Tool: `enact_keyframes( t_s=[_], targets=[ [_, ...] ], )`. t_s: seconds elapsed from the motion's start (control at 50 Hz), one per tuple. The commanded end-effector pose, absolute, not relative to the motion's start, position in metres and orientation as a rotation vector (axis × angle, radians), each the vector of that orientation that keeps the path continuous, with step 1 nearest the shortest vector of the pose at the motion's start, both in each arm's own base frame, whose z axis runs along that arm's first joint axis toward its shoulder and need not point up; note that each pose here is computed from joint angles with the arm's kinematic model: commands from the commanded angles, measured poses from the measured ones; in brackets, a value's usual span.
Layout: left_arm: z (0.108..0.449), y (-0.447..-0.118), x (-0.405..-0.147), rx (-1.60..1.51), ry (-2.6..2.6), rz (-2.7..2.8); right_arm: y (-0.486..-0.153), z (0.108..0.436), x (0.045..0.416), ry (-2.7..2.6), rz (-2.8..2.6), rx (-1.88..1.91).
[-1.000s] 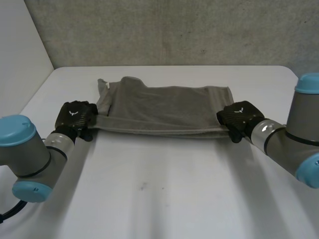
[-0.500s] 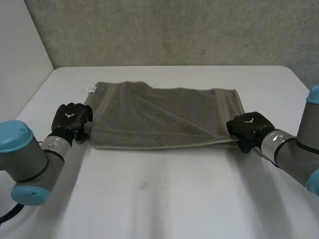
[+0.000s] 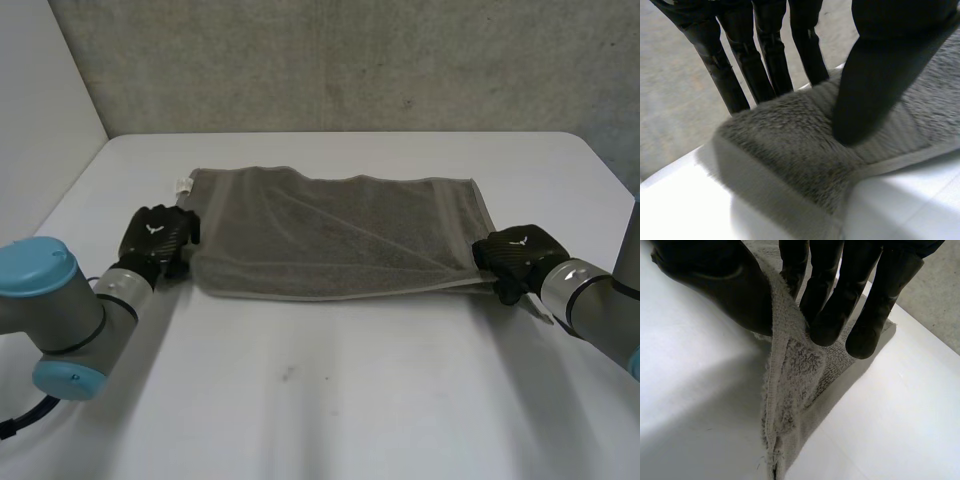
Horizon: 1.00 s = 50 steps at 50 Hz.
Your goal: Fold the towel.
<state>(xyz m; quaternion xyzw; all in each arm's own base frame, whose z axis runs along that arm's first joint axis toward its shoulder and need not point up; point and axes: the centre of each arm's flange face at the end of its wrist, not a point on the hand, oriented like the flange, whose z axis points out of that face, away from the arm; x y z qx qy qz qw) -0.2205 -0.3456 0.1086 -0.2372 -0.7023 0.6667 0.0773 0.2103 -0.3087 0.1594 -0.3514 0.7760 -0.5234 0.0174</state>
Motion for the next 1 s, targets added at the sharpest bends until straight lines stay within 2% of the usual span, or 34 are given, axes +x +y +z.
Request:
enact_keyframes(
  t_s=[0.02,0.1,0.2,0.3,0.36,0.42,0.48,0.7,0.88,0.92,1.0],
  targets=[
    [0.113,-0.339,-0.226,-0.772,-2.058,1.929,-0.308,0.16,0.211,2.409,-1.625,-1.1],
    [0.138,-0.334,-0.223,-0.763,-2.049,1.951,-0.309,0.163,0.21,2.41,-1.638,-1.097],
    [0.18,-0.314,-0.197,-0.707,-2.138,1.922,-0.309,0.173,0.208,2.405,-1.664,-1.093],
    [0.201,-0.294,-0.187,-0.688,-2.21,1.85,-0.306,0.183,0.207,2.4,-1.669,-1.097],
    [0.204,-0.294,-0.187,-0.687,-2.224,1.832,-0.304,0.184,0.208,2.4,-1.657,-1.102],
    [0.199,-0.299,-0.188,-0.689,-2.23,1.825,-0.304,0.181,0.209,2.401,-1.644,-1.108],
    [0.165,-0.334,-0.194,-0.736,-2.252,1.803,-0.303,0.175,0.211,2.405,-1.616,-1.117],
    [0.112,-0.396,-0.201,-0.825,-2.248,1.848,-0.301,0.16,0.212,2.429,-1.549,-1.129],
    [0.126,-0.41,-0.195,-0.75,-2.257,1.984,-0.3,0.158,0.213,2.435,-1.539,-1.133],
    [0.147,-0.405,-0.192,-0.714,-2.253,2.031,-0.299,0.157,0.213,2.433,-1.538,-1.134],
    [0.157,-0.39,-0.191,-0.72,-2.253,2.017,-0.299,0.156,0.213,2.435,-1.534,-1.134]
  ],
)
